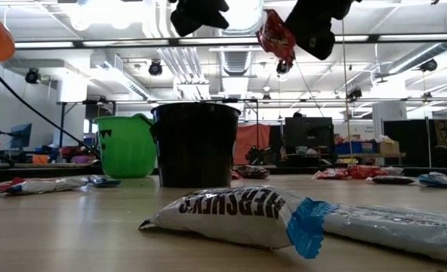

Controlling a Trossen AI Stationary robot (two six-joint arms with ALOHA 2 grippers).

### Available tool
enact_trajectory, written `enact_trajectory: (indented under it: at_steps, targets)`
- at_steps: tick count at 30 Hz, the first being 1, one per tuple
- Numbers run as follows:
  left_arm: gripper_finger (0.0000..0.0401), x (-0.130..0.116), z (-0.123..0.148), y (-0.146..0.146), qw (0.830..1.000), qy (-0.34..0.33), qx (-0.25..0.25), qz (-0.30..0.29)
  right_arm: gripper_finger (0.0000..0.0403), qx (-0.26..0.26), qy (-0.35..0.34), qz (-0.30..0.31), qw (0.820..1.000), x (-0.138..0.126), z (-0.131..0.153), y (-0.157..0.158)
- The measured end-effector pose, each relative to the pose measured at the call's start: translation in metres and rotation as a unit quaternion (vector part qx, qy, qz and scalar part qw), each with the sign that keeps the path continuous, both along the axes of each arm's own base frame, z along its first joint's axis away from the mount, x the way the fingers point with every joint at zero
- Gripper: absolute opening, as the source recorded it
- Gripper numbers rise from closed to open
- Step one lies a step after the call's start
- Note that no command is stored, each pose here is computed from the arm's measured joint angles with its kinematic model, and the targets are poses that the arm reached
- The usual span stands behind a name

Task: Sort candy
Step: Put the red candy pack into the orange bucket

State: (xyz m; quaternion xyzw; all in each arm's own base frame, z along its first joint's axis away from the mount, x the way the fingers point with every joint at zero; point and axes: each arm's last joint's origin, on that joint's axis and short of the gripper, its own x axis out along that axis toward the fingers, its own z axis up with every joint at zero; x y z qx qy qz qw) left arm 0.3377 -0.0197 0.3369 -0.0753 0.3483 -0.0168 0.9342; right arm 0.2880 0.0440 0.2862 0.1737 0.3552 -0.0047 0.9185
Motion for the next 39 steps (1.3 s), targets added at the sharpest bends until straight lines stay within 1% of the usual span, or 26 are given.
enact_trajectory:
  at_steps: [2,7,10,18,23,28,30,36,39]
  targets:
    - [0.0139,0.001,0.001,-0.001,1.000,-0.006,-0.007,-0.008,0.0008,-0.003,0.003,0.005,1.000,0.001,-0.002,0.000]
    - [0.0140,0.001,0.000,-0.002,1.000,-0.004,-0.013,-0.022,0.0008,0.011,-0.014,0.030,0.999,0.007,-0.001,0.003]
    - [0.0140,0.001,0.000,-0.002,0.999,-0.005,-0.020,-0.032,0.0008,0.008,-0.017,0.034,0.999,0.012,0.001,0.003]
    - [0.0140,0.002,0.001,-0.001,0.999,-0.008,-0.017,-0.033,0.0008,-0.008,-0.030,0.054,0.998,0.028,0.012,0.006]
    - [0.0140,0.002,0.001,-0.002,0.999,-0.011,-0.014,-0.041,0.0008,-0.010,-0.026,0.064,0.998,0.035,0.011,0.007]
    - [0.0140,0.002,0.001,-0.004,0.995,-0.011,-0.049,-0.083,0.0008,-0.009,-0.023,0.065,0.998,0.037,0.009,0.008]
    - [0.0140,0.002,0.001,-0.005,0.994,-0.011,-0.055,-0.091,0.0008,-0.009,-0.027,0.065,0.997,0.037,0.010,0.008]
    - [0.0140,0.002,0.001,-0.002,0.995,-0.013,-0.041,-0.092,0.0008,-0.003,-0.028,0.061,0.998,0.037,0.011,0.008]
    - [0.0140,0.002,0.001,0.000,0.997,-0.015,-0.013,-0.077,0.0008,0.005,-0.027,0.065,0.998,0.037,0.011,0.008]
